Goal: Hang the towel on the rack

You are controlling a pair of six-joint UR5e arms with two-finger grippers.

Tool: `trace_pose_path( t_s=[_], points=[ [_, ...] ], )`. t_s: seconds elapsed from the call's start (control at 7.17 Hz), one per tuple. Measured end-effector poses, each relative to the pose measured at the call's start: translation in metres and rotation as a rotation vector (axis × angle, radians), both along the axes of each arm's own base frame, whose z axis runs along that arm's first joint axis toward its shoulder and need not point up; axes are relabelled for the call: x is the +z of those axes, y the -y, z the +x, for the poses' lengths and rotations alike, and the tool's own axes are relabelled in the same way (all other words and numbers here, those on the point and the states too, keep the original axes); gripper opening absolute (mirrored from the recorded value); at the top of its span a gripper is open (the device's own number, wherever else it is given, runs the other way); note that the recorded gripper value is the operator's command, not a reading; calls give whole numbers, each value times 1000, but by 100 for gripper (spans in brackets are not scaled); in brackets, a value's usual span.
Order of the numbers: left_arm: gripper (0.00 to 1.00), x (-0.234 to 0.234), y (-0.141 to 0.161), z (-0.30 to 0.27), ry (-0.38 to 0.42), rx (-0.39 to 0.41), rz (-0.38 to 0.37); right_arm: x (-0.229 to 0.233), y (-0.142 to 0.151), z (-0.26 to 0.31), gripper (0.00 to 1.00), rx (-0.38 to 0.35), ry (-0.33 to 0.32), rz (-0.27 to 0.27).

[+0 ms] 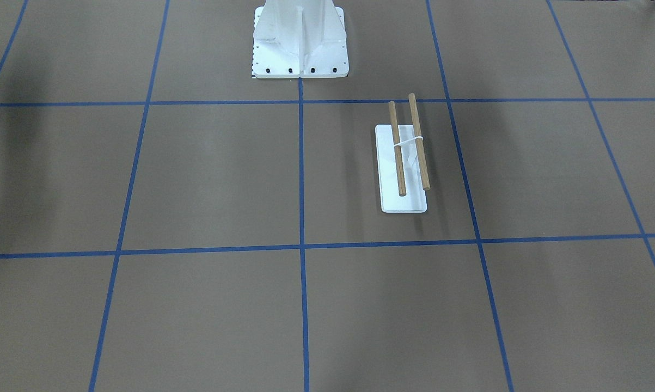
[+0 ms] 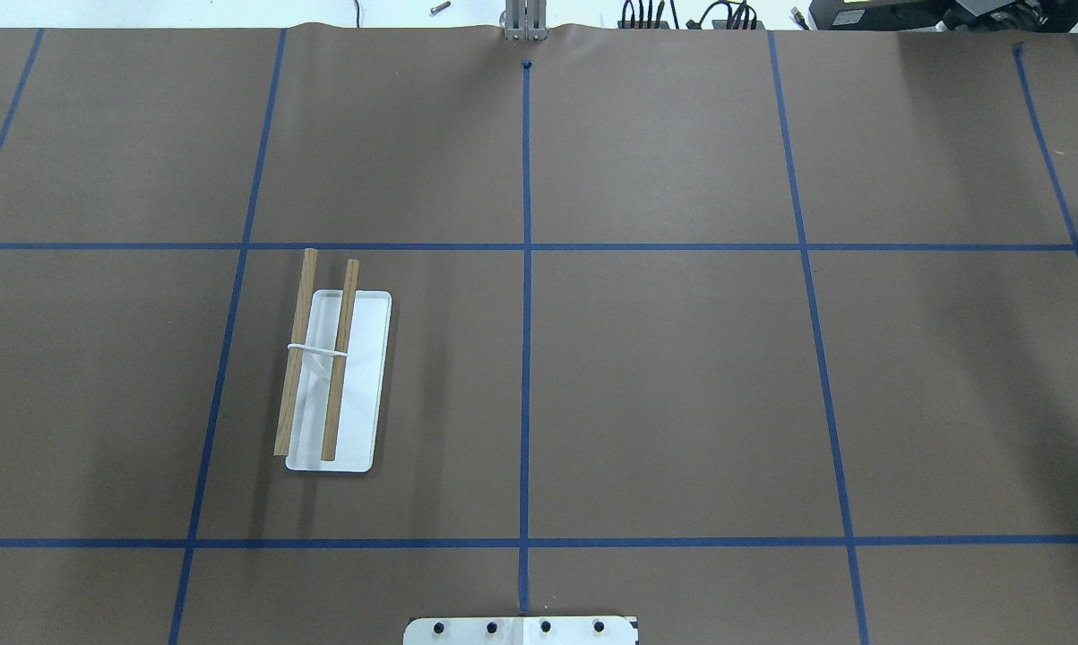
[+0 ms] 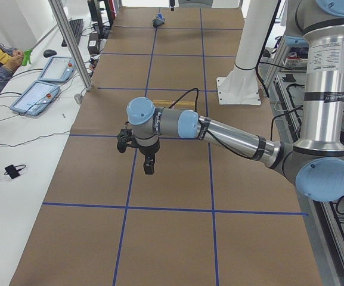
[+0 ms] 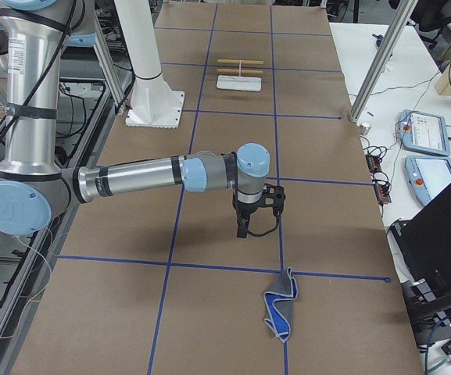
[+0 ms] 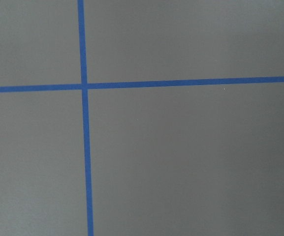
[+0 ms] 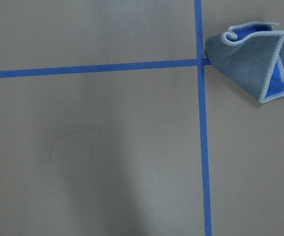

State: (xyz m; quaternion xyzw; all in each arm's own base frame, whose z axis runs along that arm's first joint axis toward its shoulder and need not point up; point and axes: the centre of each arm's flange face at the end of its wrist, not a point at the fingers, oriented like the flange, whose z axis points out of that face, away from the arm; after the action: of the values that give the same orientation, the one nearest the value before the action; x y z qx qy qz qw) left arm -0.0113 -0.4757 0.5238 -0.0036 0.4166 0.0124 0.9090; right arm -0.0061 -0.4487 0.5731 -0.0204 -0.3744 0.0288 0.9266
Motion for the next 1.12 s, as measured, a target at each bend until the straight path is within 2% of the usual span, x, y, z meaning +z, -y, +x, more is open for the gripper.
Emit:
trace_pose_path(
  t_s=[1.12],
  points=[
    [98,2,-4,2,-6,0,-4,-5,0,-1,100,-1,17,10]
  ],
)
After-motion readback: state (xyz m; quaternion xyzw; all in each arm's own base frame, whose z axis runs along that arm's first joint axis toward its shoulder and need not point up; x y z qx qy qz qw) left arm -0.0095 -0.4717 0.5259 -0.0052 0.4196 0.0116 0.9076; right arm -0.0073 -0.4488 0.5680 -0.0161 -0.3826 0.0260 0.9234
